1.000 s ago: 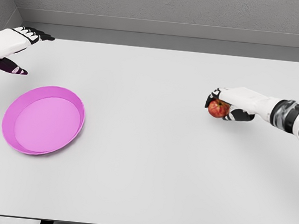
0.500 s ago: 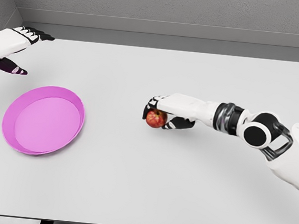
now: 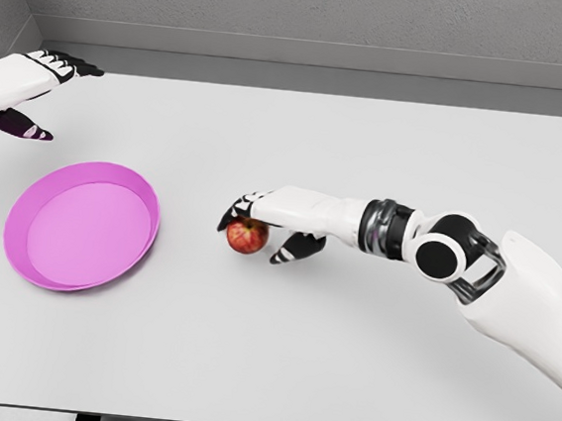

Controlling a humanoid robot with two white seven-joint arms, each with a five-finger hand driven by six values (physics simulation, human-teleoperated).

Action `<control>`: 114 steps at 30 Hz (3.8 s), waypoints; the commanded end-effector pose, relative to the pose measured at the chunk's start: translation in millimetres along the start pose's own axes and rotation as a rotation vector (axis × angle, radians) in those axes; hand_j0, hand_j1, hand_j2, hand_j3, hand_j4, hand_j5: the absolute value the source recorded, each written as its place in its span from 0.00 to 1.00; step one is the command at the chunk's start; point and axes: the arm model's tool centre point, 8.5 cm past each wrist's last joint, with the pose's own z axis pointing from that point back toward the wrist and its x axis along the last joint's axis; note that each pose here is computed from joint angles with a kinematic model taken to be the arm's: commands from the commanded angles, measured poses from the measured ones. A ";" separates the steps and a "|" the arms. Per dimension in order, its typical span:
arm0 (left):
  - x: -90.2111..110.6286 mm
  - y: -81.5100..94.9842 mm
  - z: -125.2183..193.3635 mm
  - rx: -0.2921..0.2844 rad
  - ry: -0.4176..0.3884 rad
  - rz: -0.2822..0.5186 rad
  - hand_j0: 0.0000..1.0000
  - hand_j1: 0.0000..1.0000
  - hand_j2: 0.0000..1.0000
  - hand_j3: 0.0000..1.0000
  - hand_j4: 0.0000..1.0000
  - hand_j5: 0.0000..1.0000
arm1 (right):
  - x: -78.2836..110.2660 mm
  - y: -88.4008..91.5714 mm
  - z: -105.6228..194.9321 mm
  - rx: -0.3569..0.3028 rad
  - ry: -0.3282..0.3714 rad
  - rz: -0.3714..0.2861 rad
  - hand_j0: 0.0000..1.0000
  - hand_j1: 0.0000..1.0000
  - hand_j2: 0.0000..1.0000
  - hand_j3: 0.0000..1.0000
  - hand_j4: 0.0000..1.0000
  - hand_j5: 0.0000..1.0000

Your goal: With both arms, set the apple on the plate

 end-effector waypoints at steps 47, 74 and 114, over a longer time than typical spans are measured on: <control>214.6 -50.3 -86.9 -0.427 -0.593 -0.424 1.00 1.00 1.00 1.00 1.00 1.00 | -104.9 -64.2 225.3 -0.210 0.400 0.139 1.00 1.00 1.00 1.00 1.00 1.00; 216.3 -59.0 -86.3 -0.485 -0.596 -0.442 0.31 0.31 0.31 0.31 0.31 0.31 | -105.2 -66.9 227.4 -0.217 0.405 0.142 1.00 1.00 1.00 1.00 1.00 1.00; 74.4 -4.2 12.1 -0.365 -0.257 -0.070 1.00 1.00 1.00 1.00 1.00 1.00 | -104.4 -66.5 226.6 -0.214 0.402 0.144 1.00 1.00 1.00 1.00 1.00 1.00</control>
